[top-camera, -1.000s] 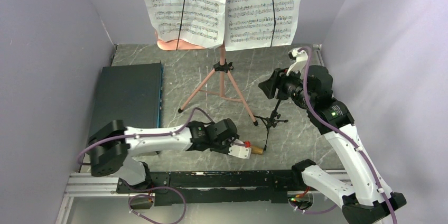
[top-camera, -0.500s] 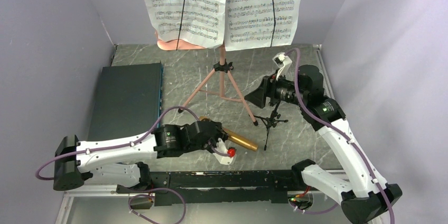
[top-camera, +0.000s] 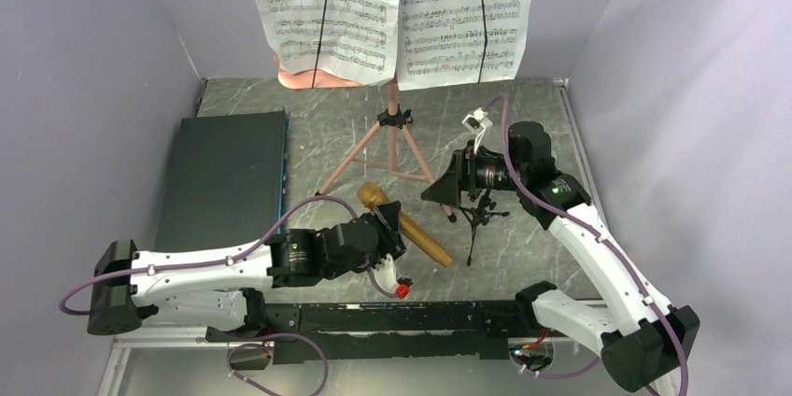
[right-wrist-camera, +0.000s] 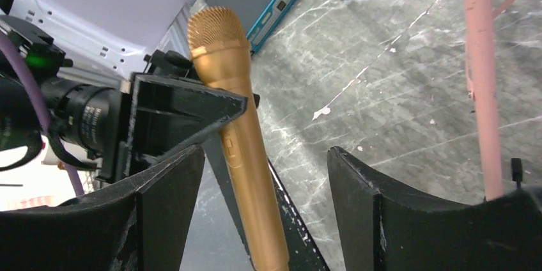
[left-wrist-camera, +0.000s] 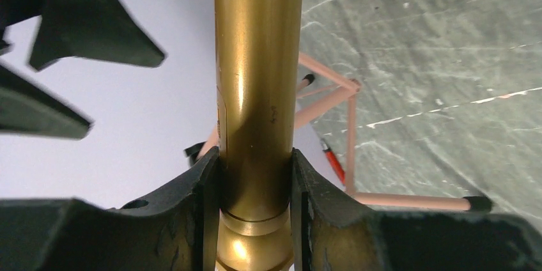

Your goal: Set up the instrument practice props

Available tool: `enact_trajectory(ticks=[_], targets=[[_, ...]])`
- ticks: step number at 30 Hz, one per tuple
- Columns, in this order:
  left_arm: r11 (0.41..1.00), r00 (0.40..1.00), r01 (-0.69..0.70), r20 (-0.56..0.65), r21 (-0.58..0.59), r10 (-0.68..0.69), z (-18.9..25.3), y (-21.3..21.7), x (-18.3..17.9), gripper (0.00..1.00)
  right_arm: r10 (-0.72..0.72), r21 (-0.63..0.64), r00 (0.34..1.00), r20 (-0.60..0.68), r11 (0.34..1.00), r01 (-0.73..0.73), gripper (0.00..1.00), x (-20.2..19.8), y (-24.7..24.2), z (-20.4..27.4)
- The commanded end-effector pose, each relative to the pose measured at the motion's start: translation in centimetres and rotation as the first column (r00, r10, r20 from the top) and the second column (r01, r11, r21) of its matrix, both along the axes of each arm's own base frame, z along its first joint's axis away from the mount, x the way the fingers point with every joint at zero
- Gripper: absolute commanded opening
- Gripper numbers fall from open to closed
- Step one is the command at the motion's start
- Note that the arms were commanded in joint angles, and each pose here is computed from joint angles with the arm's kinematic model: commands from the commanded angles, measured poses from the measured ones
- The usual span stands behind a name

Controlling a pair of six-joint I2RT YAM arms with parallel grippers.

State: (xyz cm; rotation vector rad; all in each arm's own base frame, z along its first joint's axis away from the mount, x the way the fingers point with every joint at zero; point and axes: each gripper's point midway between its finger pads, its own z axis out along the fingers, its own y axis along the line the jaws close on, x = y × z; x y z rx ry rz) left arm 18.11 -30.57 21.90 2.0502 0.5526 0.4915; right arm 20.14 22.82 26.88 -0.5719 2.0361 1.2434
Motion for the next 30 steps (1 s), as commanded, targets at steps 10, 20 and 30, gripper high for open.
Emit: enact_trajectory(ticks=[10,20,30], targets=[[0.997,0.986,0.064,0.156,-0.034,-0.058,5.7,-0.2,-0.1,0.03,0.188,-0.011,0.982,0.021,0.982,-0.188,0.59,-2.6,3.5,-0.7],[0.997,0.987,0.072,0.144,-0.034,-0.066,5.9,-0.4,-0.3,0.03,0.210,-0.057,0.978,-0.001,0.976,-0.210,0.55,-3.0,5.7,-2.2],[0.998,0.988,0.066,0.142,-0.022,-0.062,5.7,-0.6,-0.1,0.03,0.268,-0.058,0.963,-0.011,0.962,-0.268,0.52,-3.7,7.3,-2.1]])
